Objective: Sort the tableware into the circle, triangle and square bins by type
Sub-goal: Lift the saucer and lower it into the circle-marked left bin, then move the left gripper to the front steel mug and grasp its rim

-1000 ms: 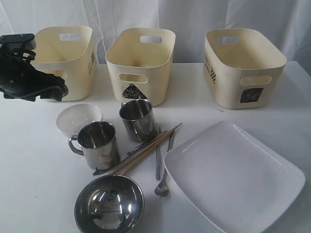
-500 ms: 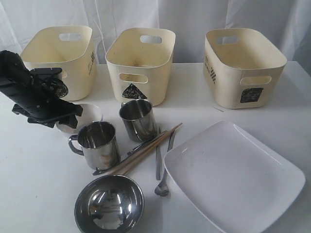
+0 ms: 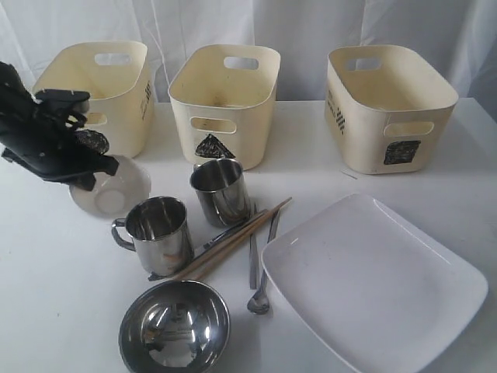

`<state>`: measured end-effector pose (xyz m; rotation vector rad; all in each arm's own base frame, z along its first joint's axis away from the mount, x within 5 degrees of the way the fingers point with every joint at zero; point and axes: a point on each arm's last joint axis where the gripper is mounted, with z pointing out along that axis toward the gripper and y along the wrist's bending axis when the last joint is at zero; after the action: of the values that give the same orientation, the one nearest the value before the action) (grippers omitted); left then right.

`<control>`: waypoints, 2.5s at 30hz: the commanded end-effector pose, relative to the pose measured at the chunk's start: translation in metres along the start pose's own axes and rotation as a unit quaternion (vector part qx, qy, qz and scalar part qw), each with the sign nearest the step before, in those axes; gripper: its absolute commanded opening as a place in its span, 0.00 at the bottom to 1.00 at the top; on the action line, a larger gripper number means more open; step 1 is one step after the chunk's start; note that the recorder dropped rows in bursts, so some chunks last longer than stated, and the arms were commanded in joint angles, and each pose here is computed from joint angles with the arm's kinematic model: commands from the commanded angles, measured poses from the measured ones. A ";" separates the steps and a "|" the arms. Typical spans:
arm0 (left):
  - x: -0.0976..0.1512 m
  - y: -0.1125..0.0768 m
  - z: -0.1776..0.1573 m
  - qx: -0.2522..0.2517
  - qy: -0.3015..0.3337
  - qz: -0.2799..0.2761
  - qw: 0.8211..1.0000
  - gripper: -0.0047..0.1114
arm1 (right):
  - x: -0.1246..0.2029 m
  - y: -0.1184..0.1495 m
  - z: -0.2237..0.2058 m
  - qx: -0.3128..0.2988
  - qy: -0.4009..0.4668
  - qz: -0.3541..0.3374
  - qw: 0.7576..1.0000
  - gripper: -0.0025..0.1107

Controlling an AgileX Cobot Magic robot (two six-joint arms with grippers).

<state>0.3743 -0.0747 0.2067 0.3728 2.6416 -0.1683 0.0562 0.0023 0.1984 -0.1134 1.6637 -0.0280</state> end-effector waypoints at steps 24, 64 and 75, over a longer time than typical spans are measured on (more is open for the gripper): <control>-0.127 0.083 -0.067 -0.116 -0.241 -0.016 0.963 0.04 | 0.001 0.000 0.000 0.003 -0.003 0.002 1.000 0.02; 0.010 -0.036 -0.144 0.028 -0.111 0.054 0.992 0.46 | 0.001 0.000 0.000 0.003 -0.003 0.002 1.000 0.02; 0.035 -0.078 -0.096 0.060 -0.080 0.141 0.985 0.46 | 0.001 0.000 0.000 0.003 -0.003 0.002 1.000 0.02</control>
<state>0.2765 -0.1169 0.2907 0.7038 2.3941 -0.2459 0.0562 0.0023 0.1984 -0.1134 1.6637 -0.0280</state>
